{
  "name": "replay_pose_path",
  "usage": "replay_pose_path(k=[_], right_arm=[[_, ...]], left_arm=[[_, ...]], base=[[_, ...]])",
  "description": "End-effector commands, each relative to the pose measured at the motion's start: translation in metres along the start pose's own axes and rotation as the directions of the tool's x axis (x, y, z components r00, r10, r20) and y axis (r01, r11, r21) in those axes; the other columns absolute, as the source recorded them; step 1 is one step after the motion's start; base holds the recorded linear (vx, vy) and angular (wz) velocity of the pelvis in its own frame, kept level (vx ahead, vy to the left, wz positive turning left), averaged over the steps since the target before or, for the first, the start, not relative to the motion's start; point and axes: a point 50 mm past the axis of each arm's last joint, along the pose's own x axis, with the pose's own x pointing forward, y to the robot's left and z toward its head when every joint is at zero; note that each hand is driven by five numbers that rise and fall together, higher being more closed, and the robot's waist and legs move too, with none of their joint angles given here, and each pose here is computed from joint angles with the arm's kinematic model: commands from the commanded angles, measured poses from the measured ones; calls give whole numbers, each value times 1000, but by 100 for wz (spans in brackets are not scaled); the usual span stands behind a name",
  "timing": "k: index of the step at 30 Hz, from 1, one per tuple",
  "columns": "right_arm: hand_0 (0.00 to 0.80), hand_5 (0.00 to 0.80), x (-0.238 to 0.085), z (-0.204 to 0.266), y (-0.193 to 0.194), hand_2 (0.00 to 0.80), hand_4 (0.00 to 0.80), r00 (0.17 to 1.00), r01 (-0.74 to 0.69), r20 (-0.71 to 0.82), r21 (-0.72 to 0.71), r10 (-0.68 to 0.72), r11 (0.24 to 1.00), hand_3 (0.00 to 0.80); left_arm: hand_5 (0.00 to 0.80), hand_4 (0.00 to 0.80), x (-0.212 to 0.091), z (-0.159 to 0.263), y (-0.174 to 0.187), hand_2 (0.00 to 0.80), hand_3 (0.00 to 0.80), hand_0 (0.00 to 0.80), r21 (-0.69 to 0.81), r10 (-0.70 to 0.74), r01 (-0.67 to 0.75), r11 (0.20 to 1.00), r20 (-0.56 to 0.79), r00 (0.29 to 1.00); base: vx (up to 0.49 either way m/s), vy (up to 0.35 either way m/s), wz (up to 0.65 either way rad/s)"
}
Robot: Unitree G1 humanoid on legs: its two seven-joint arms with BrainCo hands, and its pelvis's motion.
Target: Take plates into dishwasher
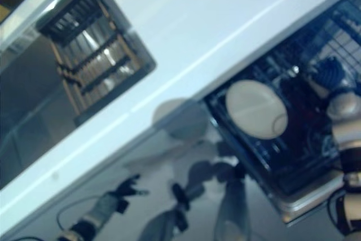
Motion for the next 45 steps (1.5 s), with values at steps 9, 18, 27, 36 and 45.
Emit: replay_pose_path(k=[9, 18, 27, 36, 45], right_arm=[[800, 800, -9, -65, -16, 800, 800, 959, 62, -266, -157, -102, 986, 800], [800, 800, -8, -70, -22, 800, 800, 950, 94, -277, -189, -145, 977, 800], [800, 800, -6, -69, -5, 800, 800, 951, 69, -286, -180, -119, 981, 800], [800, 800, -11, -81, 4, 800, 800, 941, -18, -335, -192, -48, 981, 800], [800, 800, -15, -86, 21, 800, 800, 940, -65, -340, -176, 2, 982, 800]], left_arm=[[0, 0, -2, -2, 6, 0, 0, 0, -8, 14, -14, 1000, 6, 1000], [0, 0, 0, 3, 1, 0, 0, 0, -9, -4, 4, 1000, 30, 1000], [0, 0, 1, 9, 2, 0, 0, 0, -9, -6, 6, 1000, 61, 998], [0, 0, 1, 10, 1, 0, 0, 0, -9, -11, 12, 1000, 62, 998], [0, 0, 2, 9, -2, 0, 0, 0, -1, -14, 14, 1000, 41, 999]], base=[[-2, -14, -1], [0, 0, 0], [-3, -2, -1], [0, 0, 0], [7, -7, 1]])
